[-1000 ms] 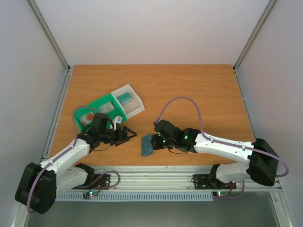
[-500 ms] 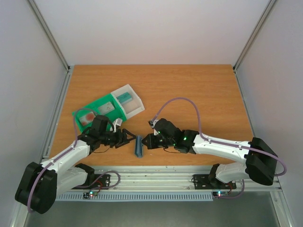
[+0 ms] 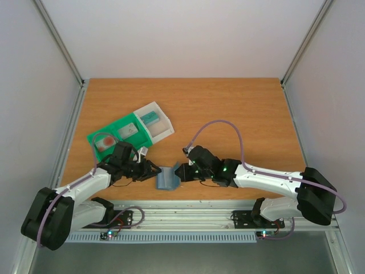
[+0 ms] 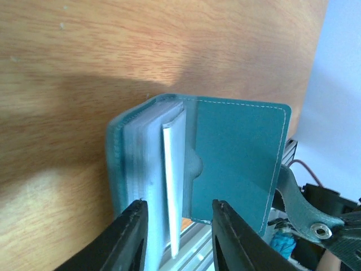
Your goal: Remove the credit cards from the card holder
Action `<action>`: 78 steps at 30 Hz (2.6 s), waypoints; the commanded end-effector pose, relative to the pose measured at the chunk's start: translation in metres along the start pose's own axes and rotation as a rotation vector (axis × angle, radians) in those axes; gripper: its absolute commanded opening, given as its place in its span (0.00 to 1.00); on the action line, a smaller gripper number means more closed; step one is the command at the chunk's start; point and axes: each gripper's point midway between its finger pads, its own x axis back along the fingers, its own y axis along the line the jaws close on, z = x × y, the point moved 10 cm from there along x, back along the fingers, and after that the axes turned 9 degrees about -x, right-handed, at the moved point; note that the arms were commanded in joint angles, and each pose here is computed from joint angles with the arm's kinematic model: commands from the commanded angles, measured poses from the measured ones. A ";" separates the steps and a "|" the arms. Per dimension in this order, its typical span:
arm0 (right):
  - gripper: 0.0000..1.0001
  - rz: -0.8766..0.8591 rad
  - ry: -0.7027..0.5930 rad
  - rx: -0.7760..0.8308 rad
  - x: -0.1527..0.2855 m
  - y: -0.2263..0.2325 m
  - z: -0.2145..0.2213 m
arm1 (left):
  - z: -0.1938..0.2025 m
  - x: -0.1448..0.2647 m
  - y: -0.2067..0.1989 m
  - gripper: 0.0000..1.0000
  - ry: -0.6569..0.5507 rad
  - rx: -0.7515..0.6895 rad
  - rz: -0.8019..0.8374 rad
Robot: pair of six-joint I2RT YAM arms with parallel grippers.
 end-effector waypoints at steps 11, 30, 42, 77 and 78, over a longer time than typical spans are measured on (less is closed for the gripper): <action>0.01 0.297 -0.105 0.015 0.022 -0.050 0.008 | -0.006 0.002 -0.008 0.28 -0.027 -0.031 0.025; 0.01 0.396 -0.082 -0.020 0.007 -0.074 0.013 | -0.008 -0.010 0.007 0.54 -0.003 -0.018 -0.039; 0.01 0.440 -0.075 -0.058 0.003 -0.086 0.016 | -0.003 -0.017 0.019 0.48 0.010 0.001 -0.053; 0.45 0.145 0.045 -0.070 0.026 -0.011 0.003 | -0.001 -0.004 0.001 0.00 -0.070 0.020 0.076; 0.45 0.137 0.052 -0.067 0.024 -0.007 0.003 | -0.001 -0.003 0.001 0.00 -0.072 0.020 0.074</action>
